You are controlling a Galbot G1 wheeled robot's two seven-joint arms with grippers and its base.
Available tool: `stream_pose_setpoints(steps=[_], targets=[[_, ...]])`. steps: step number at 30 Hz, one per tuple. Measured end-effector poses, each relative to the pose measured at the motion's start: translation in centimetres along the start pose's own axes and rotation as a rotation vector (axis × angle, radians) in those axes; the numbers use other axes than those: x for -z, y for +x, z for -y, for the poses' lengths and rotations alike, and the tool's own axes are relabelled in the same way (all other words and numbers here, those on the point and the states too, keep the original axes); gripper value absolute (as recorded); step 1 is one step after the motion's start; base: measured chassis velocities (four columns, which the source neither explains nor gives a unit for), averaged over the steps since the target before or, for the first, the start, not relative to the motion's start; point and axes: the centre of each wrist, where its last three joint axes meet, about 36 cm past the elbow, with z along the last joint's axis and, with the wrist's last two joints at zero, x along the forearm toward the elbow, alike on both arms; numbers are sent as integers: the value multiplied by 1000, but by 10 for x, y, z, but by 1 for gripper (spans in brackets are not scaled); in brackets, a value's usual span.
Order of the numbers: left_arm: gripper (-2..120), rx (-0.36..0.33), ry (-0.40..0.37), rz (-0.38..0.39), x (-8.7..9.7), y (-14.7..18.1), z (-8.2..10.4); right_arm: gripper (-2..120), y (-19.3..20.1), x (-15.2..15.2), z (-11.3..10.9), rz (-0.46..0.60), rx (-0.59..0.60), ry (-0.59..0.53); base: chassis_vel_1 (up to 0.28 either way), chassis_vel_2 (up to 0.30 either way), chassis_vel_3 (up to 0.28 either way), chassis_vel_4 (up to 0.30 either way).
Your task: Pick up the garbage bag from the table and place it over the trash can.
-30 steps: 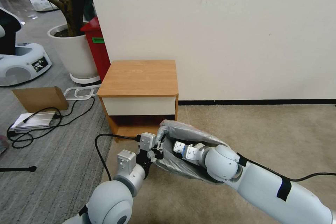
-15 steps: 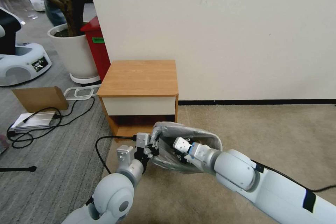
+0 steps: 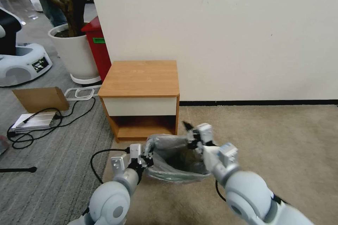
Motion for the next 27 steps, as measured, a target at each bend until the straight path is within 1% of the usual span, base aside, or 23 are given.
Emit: stream_pose_setpoints(steps=[4, 5, 6, 7, 8, 9, 11, 12, 14, 15, 16, 18, 20, 21, 22, 23, 27], targets=[[3, 18, 32, -26, -7, 5, -3, 32, 17, -20, 4, 54, -158, -39, 0, 0, 0, 0], [3, 18, 32, -26, -7, 5, -3, 32, 17, -20, 4, 54, -158, -39, 0, 0, 0, 0], [3, 26, 47, -34, -8, 6, -5, 39, 21, -24, 5, 58, -193, -46, 0, 0, 0, 0], [3, 32, 59, -41, -9, 7, -7, 42, 24, -27, 7, 59, -219, -51, 0, 0, 0, 0], [3, 32, 59, -41, -9, 7, -7, 42, 24, -27, 7, 59, -219, -51, 0, 0, 0, 0], [3, 38, 71, -47, -10, 9, -9, 48, 28, -29, 8, 58, -243, -56, 0, 0, 0, 0], [3, 56, 91, -56, -11, 13, -13, 58, 34, -33, 10, 55, -271, -59, 0, 0, 0, 0], [3, 56, 91, -56, -11, 13, -13, 58, 34, -33, 10, 55, -271, -59, 0, 0, 0, 0], [3, 70, 107, -68, -12, 15, -16, 69, 37, -35, 11, 54, -287, -61, 0, 0, 0, 0], [3, 70, 107, -68, -12, 15, -16, 69, 37, -35, 11, 54, -287, -61, 0, 0, 0, 0], [3, 73, 110, -71, -13, 15, -17, 72, 37, -35, 12, 55, -289, -61, 0, 0, 0, 0], [3, 75, 120, -84, -15, 13, -18, 84, 38, -36, 12, 58, -292, -62, 0, 0, 0, 0], [3, 75, 122, -87, -16, 13, -18, 86, 37, -36, 12, 58, -292, -62, 0, 0, 0, 0], [3, 74, 128, -101, -18, 11, -17, 93, 37, -35, 12, 60, -293, -63, 0, 0, 0, 0], [3, 76, 130, -106, -19, 9, -17, 96, 37, -35, 12, 60, -293, -63, 0, 0, 0, 0], [3, 80, 130, -112, -20, 7, -17, 99, 37, -35, 12, 61, -293, -64, 0, 0, 0, 0], [3, 89, 124, -128, -22, 5, -17, 100, 36, -36, 12, 59, -294, -66, 0, 0, 0, 0]])
